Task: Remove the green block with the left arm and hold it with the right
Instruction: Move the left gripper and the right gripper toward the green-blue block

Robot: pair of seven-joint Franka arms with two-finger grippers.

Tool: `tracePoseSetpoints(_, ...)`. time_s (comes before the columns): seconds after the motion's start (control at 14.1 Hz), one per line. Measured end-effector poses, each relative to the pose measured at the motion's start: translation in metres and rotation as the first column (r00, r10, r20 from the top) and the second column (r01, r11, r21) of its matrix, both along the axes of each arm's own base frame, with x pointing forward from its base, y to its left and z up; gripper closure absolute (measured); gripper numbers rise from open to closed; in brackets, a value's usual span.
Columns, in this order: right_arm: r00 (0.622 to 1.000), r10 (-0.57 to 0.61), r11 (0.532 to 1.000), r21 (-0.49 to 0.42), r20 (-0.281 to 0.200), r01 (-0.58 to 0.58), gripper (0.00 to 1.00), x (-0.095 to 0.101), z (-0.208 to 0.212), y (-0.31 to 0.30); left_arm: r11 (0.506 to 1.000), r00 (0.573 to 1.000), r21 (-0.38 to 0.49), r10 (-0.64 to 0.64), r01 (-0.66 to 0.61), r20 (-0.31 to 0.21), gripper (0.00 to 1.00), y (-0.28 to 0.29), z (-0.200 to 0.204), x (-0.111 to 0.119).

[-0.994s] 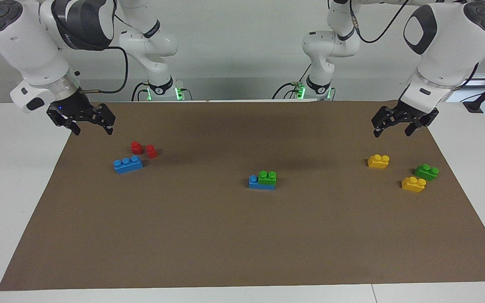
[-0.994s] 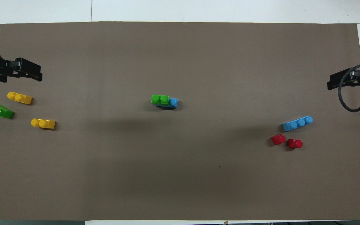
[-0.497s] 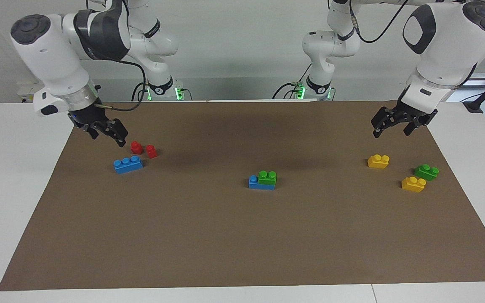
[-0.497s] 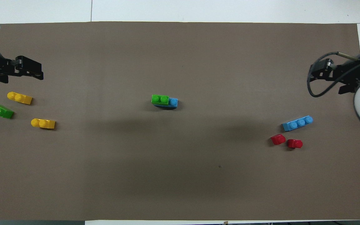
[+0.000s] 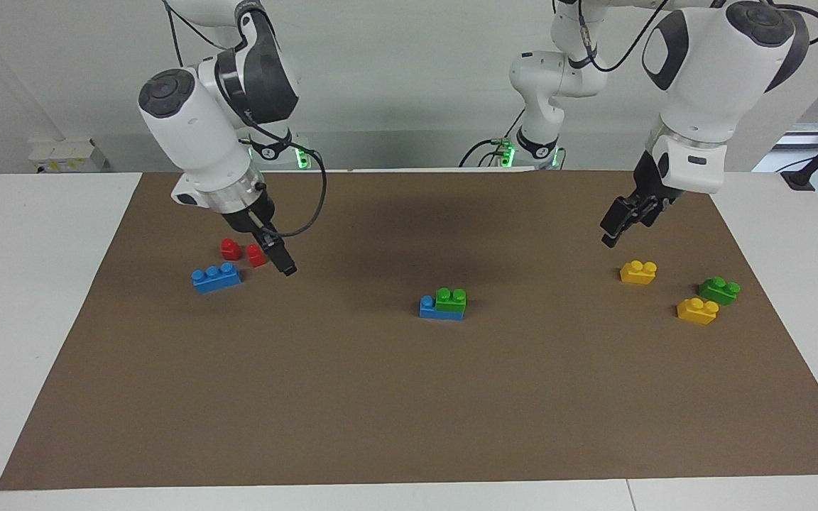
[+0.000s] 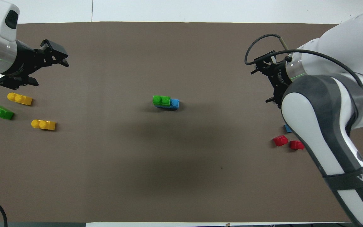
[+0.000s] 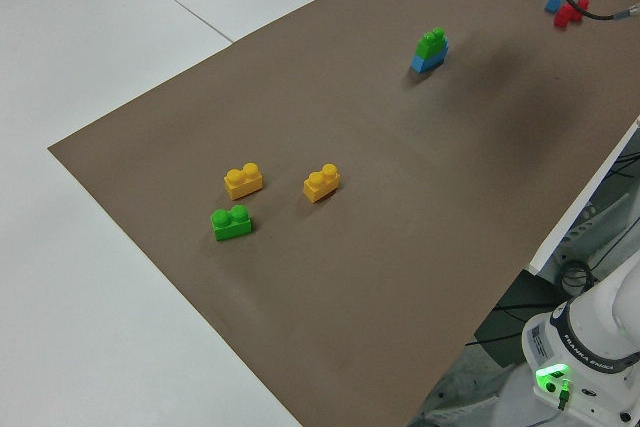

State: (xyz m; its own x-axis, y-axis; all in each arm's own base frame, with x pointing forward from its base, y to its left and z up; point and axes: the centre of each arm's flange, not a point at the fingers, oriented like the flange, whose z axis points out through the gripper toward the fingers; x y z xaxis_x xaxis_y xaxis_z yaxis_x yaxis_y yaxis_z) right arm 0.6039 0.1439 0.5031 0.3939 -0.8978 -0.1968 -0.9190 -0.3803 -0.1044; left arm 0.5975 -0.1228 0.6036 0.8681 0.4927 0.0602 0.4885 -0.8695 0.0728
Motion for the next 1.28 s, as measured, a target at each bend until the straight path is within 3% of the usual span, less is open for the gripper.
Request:
tracePoseSetpoints(0.28,0.966,-0.247,0.957,0.138,-0.08,0.256,0.0,0.005,-0.04,0.037,0.966,0.967,-0.05,0.253,-0.252,0.015,0.0,-0.051,-0.013,-0.018)
tracePoseSetpoints(0.36,0.955,-0.28,0.943,0.157,-0.101,0.293,0.07,0.006,-0.048,0.045,0.943,0.945,-0.071,0.327,-0.325,0.018,0.0,-0.066,-0.016,-0.024)
tracePoseSetpoints(0.5,0.939,-0.316,0.923,0.186,-0.136,0.338,0.1,0.007,-0.063,0.059,0.896,0.9,-0.098,0.435,-0.432,0.01,0.0,-0.09,-0.021,-0.036)
tracePoseSetpoints(0.78,0.928,-0.314,0.913,0.204,-0.199,0.352,0.05,0.007,-0.099,0.087,0.792,0.802,-0.143,0.596,-0.594,-0.032,0.0,-0.124,-0.024,-0.053)
tracePoseSetpoints(0.92,0.931,-0.312,0.915,0.203,-0.189,0.348,0.05,0.011,-0.116,0.101,0.738,0.751,-0.151,0.657,-0.658,-0.064,0.0,-0.144,-0.033,-0.062)
tracePoseSetpoints(1.28,0.922,-0.347,0.892,0.244,-0.173,0.381,0.1,0.016,-0.149,0.129,0.678,0.691,-0.139,0.716,-0.722,-0.098,0.0,-0.191,-0.076,-0.078)
